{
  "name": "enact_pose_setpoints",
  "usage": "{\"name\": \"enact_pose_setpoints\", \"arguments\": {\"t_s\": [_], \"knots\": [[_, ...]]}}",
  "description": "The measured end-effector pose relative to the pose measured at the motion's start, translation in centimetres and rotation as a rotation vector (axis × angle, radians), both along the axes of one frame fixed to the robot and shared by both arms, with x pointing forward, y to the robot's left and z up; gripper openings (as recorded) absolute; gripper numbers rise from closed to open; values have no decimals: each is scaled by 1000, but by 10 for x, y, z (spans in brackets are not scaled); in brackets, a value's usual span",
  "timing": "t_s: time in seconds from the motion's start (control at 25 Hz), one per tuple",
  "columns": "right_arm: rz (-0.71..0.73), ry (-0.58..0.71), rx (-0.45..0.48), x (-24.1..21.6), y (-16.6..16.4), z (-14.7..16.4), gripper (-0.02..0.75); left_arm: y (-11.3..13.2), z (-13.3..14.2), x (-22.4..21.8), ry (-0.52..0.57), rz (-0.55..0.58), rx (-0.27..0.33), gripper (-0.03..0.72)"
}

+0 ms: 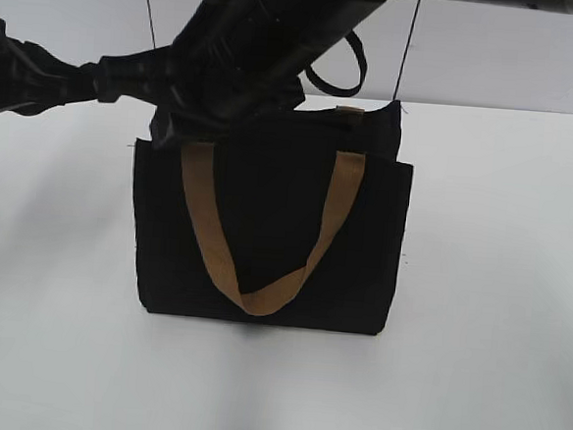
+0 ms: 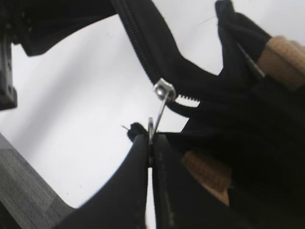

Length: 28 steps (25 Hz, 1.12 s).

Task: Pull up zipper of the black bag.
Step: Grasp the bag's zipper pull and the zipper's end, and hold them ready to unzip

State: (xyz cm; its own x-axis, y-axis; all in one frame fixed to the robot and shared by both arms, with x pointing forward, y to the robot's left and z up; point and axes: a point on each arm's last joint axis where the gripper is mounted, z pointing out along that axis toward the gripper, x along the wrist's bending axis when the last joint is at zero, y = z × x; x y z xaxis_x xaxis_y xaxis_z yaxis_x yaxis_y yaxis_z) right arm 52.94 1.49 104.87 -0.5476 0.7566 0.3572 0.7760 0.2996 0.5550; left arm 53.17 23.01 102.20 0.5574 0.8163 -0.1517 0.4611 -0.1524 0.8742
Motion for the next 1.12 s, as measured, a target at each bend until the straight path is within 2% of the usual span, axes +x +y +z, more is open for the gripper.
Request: {"name": "enact_pose_setpoints", "arguments": {"t_s": [0.08, 0.24, 0.32, 0.6, 0.84, 0.96, 1.12], "knots": [[44, 7, -7, -2, 0, -1, -14, 2, 0, -4, 61, 37, 1, 17], [44, 36, 5, 5, -9, -1, -14, 3, 4, -9, 165, 116, -96, 16], [35, 55, 14, 12, -17, -1, -14, 3, 4, -9, 183, 132, -116, 16], [40, 154, -10, 26, -46, -3, -14, 4, 3, -9, 195, 146, -124, 16], [33, 216, -53, 32, -85, 11, -14, 5, 3, -9, 193, 158, -121, 16], [24, 258, -92, 35, -108, 14, -14, 5, 2, -9, 194, 160, -122, 16], [28, 267, -198, 34, -132, 18, -14, 5, 2, -8, 193, 164, -121, 16]]}}
